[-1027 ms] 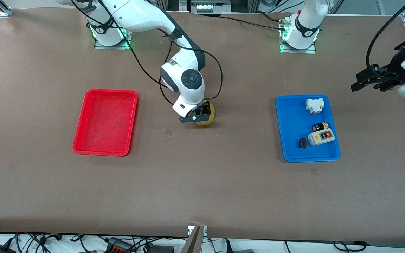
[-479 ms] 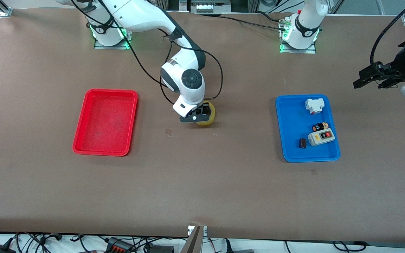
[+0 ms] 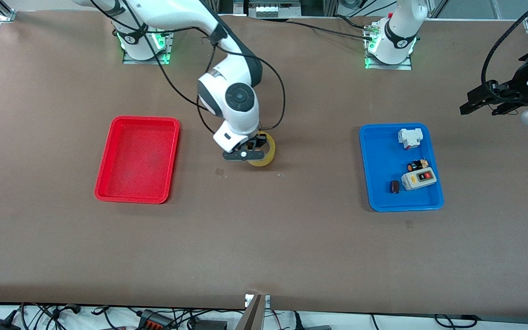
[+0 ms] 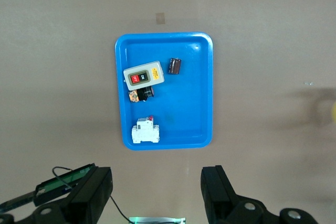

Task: Place and move tape with both arms
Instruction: 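Carry the tape into the red tray and lower it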

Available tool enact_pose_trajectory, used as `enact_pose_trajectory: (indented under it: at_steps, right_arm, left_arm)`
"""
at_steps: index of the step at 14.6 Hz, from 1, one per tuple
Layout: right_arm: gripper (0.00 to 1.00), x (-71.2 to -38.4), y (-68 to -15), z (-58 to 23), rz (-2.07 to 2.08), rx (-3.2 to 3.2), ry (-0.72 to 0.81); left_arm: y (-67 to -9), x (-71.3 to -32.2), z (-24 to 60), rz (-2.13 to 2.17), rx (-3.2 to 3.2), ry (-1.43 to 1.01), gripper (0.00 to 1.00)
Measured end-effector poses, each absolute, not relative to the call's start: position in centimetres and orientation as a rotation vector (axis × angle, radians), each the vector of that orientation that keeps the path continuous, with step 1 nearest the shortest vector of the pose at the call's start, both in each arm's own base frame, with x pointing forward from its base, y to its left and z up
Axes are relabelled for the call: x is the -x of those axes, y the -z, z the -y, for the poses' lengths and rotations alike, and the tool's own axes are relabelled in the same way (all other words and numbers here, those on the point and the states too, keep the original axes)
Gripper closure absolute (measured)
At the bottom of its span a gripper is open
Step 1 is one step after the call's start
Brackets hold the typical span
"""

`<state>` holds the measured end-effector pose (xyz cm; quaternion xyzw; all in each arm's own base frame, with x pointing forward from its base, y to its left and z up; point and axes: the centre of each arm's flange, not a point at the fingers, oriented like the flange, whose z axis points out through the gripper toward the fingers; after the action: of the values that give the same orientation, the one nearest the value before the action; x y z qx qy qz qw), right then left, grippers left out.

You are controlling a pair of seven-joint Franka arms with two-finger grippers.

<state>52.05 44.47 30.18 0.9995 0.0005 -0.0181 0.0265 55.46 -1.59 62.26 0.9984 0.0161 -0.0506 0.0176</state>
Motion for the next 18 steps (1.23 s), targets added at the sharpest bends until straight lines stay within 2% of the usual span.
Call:
enact_pose_trajectory:
  at_steps: [3, 7, 11, 16, 18]
  right_arm:
    - [0.78, -55.5, -34.1, -36.5, 0.007, -3.088, 0.072]
    - [0.78, -57.5, -33.7, -23.1, -0.021, -3.079, 0.149]
    - [0.78, -56.1, -30.0, -13.0, -0.045, -3.100, 0.144]
    - [0.78, -54.5, -25.0, -4.3, -0.096, -3.112, 0.188]
    - [0.78, -54.1, -23.5, -3.4, -0.091, -3.114, 0.191]
  left_arm:
    - [-62.1, -55.5, 1.8, -0.044, -3.102, 0.161, 0.00]
    - [-62.3, -55.6, 1.7, -0.047, -3.102, 0.156, 0.00]
    - [-62.3, -55.6, 1.6, -0.048, -3.102, 0.153, 0.00]
    - [-62.3, -55.6, 1.6, -0.048, -3.102, 0.153, 0.00]
    - [-62.4, -55.6, 1.6, -0.048, -3.102, 0.149, 0.00]
